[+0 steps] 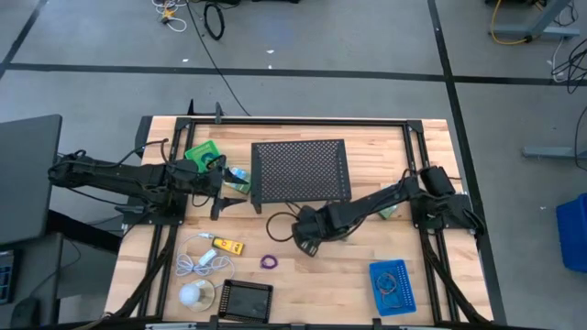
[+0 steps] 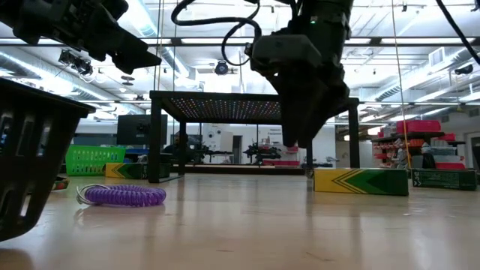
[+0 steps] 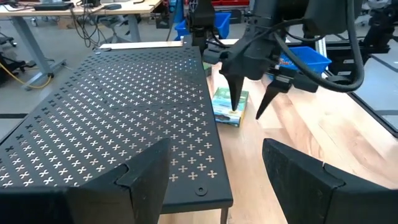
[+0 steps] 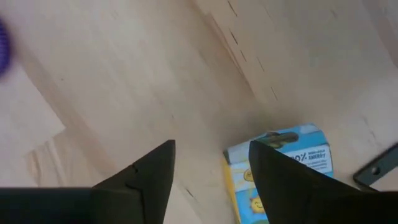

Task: Pick & Place Office Desk Supplies
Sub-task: Put the yellow crayon box into the black bin

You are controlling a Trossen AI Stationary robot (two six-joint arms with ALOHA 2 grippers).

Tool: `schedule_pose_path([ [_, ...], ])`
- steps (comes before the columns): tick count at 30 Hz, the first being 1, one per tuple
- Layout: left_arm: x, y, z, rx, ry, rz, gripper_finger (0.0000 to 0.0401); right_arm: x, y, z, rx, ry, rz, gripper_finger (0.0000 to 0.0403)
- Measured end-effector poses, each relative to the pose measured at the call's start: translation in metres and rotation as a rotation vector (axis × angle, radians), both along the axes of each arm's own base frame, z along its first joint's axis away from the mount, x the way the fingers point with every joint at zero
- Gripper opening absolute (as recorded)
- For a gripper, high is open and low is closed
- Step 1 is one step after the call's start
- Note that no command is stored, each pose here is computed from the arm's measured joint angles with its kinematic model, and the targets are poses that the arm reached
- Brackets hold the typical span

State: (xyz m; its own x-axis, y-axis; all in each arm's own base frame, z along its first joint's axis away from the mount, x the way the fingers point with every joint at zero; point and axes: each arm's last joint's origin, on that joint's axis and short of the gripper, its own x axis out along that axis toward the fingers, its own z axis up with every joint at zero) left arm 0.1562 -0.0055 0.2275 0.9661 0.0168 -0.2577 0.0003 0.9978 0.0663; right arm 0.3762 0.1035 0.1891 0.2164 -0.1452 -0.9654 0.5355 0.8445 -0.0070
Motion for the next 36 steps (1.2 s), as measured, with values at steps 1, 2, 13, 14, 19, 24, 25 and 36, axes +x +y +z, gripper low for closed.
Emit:
schedule_pose_path([
  [1, 0.0, 0.0, 0.0, 0.0, 0.0, 0.0, 0.026, 0.001, -0.001, 0.001, 0.004, -0.002, -0.001, 0.0209],
  [2, 0.0, 0.0, 0.0, 0.0, 0.0, 0.0, 0.026, 0.001, -0.003, 0.001, 0.007, -0.001, -0.004, 0.0207],
  [13, 0.0, 0.0, 0.0, -0.002, 0.002, 0.001, 0.026, 0.005, -0.006, -0.038, -0.029, 0.213, 0.02, 0.0205],
  [14, 0.0, 0.0, 0.0, -0.002, 0.001, 0.0, 0.026, 0.005, -0.005, -0.038, -0.047, 0.224, 0.019, 0.0204],
  [19, 0.0, 0.0, 0.0, -0.001, 0.002, 0.001, 0.026, 0.004, 0.001, -0.031, -0.102, 0.231, -0.003, 0.0195],
  [24, 0.0, 0.0, 0.0, 0.0, 0.002, 0.0, 0.026, -0.002, 0.009, -0.03, -0.154, 0.235, -0.033, 0.0153],
  [25, 0.0, 0.0, 0.0, 0.0, 0.002, 0.0, 0.026, -0.003, 0.011, -0.03, -0.16, 0.241, -0.039, 0.0139],
  [36, 0.0, 0.0, 0.0, -0.003, 0.002, 0.001, 0.026, -0.018, 0.03, -0.029, -0.203, 0.281, -0.077, 0.0007],
])
